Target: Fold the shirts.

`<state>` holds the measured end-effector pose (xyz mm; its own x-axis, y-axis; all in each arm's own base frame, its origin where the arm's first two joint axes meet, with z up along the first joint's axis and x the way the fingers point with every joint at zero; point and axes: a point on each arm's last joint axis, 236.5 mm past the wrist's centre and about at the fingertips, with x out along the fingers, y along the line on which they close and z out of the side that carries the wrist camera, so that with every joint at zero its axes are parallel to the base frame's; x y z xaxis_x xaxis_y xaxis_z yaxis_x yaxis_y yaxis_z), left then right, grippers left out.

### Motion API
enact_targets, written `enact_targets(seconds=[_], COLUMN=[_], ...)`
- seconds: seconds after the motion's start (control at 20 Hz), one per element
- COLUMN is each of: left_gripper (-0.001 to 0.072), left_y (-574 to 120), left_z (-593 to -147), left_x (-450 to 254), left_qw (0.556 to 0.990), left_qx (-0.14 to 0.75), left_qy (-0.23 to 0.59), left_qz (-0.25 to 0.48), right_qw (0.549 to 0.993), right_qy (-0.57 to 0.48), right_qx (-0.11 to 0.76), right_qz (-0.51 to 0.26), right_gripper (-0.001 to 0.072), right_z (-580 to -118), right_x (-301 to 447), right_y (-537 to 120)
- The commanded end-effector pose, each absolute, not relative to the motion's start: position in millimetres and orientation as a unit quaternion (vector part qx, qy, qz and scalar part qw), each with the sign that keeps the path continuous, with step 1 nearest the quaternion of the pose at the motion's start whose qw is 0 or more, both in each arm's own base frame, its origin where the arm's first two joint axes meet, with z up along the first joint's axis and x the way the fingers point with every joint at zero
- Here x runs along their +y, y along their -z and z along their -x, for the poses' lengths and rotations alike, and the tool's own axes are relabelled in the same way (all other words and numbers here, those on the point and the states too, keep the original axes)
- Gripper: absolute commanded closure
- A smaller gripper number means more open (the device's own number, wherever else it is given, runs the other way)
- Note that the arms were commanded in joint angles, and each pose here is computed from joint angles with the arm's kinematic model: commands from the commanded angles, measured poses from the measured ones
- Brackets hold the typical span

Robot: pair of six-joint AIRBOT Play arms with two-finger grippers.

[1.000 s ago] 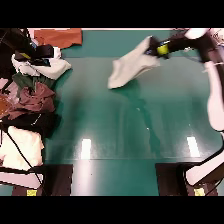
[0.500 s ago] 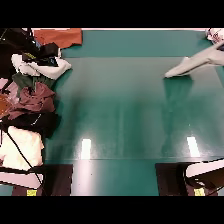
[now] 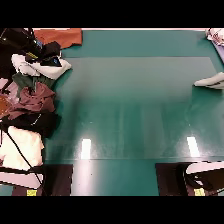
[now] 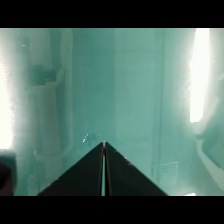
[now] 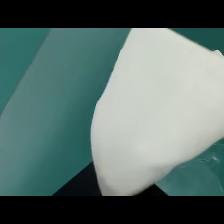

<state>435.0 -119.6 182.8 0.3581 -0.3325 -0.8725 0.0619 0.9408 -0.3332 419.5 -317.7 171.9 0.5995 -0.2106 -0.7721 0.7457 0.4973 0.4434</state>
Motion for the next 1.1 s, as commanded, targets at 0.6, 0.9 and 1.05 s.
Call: enact_targets(seconds=[0.6, 0.9, 1.05], left_gripper=[0.0680, 0.0680, 0.0681], left_y=[-185.1, -186.5, -188.0], left_z=[-433.2, -431.3, -430.4], left_x=[-127.8, -133.0, -136.9], left_qw=[0.810, 0.807, 0.805], left_qx=[0.554, 0.555, 0.555], left_qy=[0.135, 0.145, 0.153], left_qz=[0.134, 0.139, 0.144], right_qw=[0.657, 0.564, 0.548], right_qy=[0.350, 0.445, 0.478], right_qx=[0.532, 0.602, 0.604], right_qz=[-0.404, -0.347, -0.326], right_gripper=[0.0697, 0.0594, 0.0018], right_z=[-325.2, -250.4, -232.8], right_x=[-318.2, -329.4, -337.9], right_y=[-82.5, -70.0, -75.5])
